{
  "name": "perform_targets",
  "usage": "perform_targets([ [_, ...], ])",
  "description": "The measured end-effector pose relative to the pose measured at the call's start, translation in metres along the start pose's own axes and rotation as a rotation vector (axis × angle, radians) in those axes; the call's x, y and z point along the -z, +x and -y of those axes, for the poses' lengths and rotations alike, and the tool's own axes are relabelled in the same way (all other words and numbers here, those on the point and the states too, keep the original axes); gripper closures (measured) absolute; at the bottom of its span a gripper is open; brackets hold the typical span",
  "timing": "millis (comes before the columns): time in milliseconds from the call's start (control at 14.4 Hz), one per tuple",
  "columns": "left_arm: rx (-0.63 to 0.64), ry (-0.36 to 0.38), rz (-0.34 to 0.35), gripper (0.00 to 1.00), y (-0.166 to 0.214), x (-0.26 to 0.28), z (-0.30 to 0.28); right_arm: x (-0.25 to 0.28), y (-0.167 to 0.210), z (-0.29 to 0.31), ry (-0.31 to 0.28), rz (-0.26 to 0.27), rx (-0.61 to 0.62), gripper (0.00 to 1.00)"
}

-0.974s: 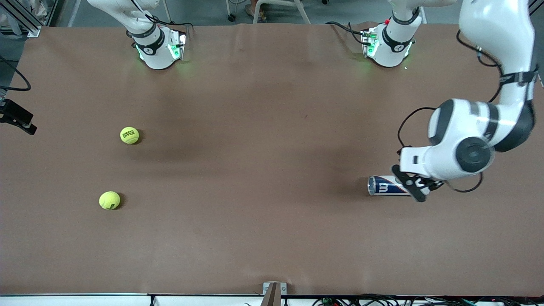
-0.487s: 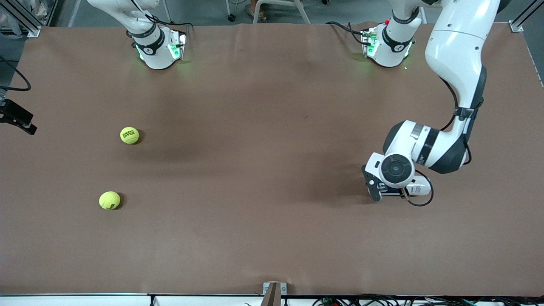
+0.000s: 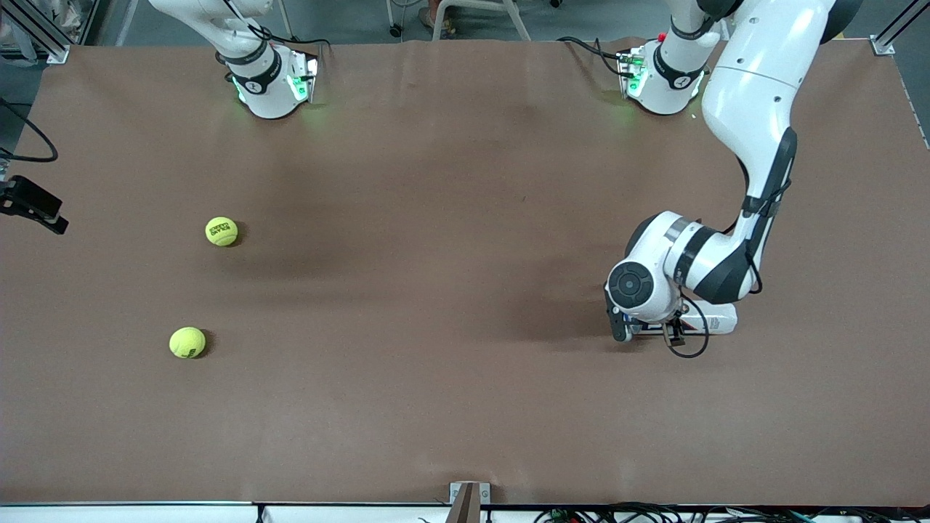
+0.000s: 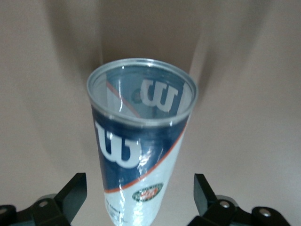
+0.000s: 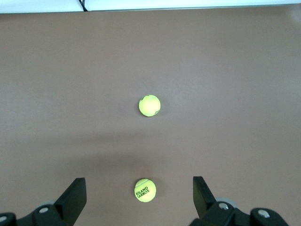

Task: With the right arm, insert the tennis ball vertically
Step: 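Grasp the can with the left gripper while the right gripper reaches a ball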

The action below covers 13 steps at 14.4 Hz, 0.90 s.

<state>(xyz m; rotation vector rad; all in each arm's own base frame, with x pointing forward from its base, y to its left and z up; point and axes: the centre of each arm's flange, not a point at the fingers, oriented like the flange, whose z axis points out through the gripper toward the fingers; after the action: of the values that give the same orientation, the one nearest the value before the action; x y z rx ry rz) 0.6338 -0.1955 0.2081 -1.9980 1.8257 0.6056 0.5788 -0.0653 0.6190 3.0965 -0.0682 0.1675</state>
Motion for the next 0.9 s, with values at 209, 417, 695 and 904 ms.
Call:
perform_targets([
  [209, 0.003, -0.006, 0.012, 0.0, 0.006, -0.009, -0.001, -0.026, 0.012, -0.002, 0.006, 0.022, -0.008, 0.0],
  [417, 0.022, 0.027, 0.063, 0.0, 0.008, -0.02, 0.0, -0.05, 0.019, 0.005, 0.009, 0.06, 0.003, 0.0],
  [695, 0.028, 0.028, 0.073, 0.03, 0.009, -0.024, 0.0, -0.098, 0.02, 0.007, 0.023, 0.2, 0.003, 0.0],
  [904, 0.023, 0.017, 0.08, 0.05, 0.012, -0.033, -0.001, -0.134, 0.013, 0.01, 0.031, 0.305, 0.005, 0.0],
])
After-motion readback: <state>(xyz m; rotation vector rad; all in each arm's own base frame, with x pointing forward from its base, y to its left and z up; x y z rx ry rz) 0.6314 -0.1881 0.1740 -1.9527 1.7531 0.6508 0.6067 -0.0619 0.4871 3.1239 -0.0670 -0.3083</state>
